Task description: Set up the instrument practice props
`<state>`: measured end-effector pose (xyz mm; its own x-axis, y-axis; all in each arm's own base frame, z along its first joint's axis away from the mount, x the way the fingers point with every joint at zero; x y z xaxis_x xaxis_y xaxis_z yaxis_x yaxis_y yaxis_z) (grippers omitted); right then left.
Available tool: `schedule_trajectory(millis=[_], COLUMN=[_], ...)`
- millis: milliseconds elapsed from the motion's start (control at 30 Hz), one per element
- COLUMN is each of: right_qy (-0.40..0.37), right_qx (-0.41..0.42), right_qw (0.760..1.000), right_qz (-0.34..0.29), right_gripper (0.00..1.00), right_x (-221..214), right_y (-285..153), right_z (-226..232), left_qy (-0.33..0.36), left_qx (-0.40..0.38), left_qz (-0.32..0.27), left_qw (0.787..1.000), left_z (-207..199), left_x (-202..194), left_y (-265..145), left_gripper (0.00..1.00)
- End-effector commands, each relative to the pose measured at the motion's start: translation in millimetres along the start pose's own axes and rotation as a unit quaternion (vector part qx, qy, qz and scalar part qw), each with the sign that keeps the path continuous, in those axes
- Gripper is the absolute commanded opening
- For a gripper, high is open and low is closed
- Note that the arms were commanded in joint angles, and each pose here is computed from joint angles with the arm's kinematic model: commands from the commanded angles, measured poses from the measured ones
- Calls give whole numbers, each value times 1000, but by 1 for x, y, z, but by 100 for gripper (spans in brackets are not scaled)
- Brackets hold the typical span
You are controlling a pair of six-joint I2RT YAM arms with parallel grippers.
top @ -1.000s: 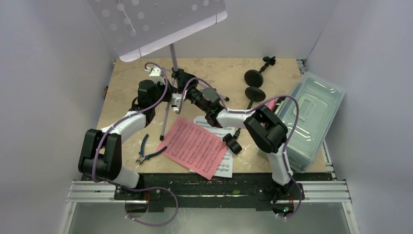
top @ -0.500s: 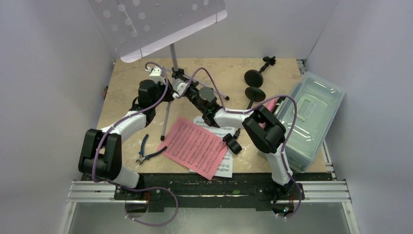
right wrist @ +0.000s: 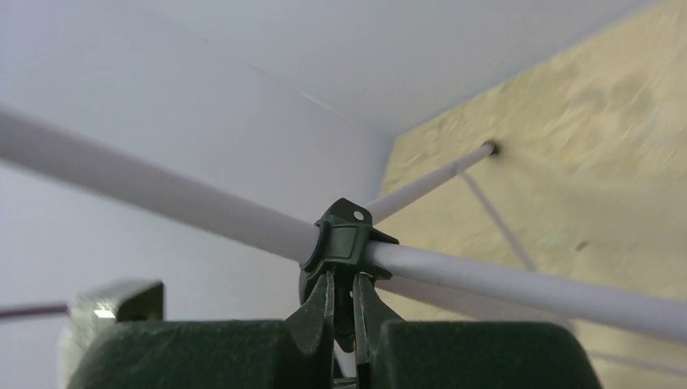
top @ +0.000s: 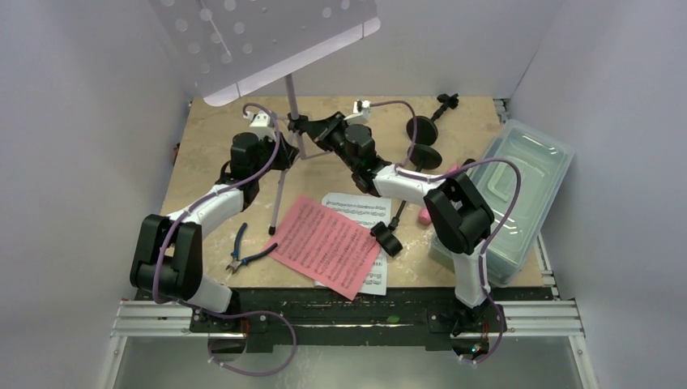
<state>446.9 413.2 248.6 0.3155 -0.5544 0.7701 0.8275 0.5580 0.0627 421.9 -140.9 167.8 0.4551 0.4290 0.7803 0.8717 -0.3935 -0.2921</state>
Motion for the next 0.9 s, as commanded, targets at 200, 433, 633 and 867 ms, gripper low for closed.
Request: schedule_trajectory(millis=[200, 433, 633, 867], right_qy=[583, 655, 601, 417], right_qx=[51, 18, 39, 57], right_qw=[807, 754, 797, 906], right_qz=[77, 51, 41, 40], right_gripper=[0, 12, 70, 99], right_x=[19, 25, 21, 16], right_y=[-1, 7, -3, -40], right_z=[71, 57, 54, 41], left_qy=[-59, -59, -61, -66], left_qx=[98, 98, 97, 96], left_qz=[40, 40, 40, 42], left_qw=[993, 993, 993, 992], left_z=[41, 41, 41, 40], left_x=[-28, -28, -28, -29], left_y=[-5, -5, -5, -4], left_gripper=[0, 0, 0, 0])
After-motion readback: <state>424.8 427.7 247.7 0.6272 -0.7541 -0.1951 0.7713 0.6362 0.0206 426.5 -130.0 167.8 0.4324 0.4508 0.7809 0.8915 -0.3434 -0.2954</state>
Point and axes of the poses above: each gripper's point midway between its finger pads, its own y axis out along the fingers, its own z axis along the line the jaws close on, x = y × z, the point moved 1 cm from there along -y, back along the fingers, and after that the axes turned 13 degrees about -y, right-handed, at the moved point
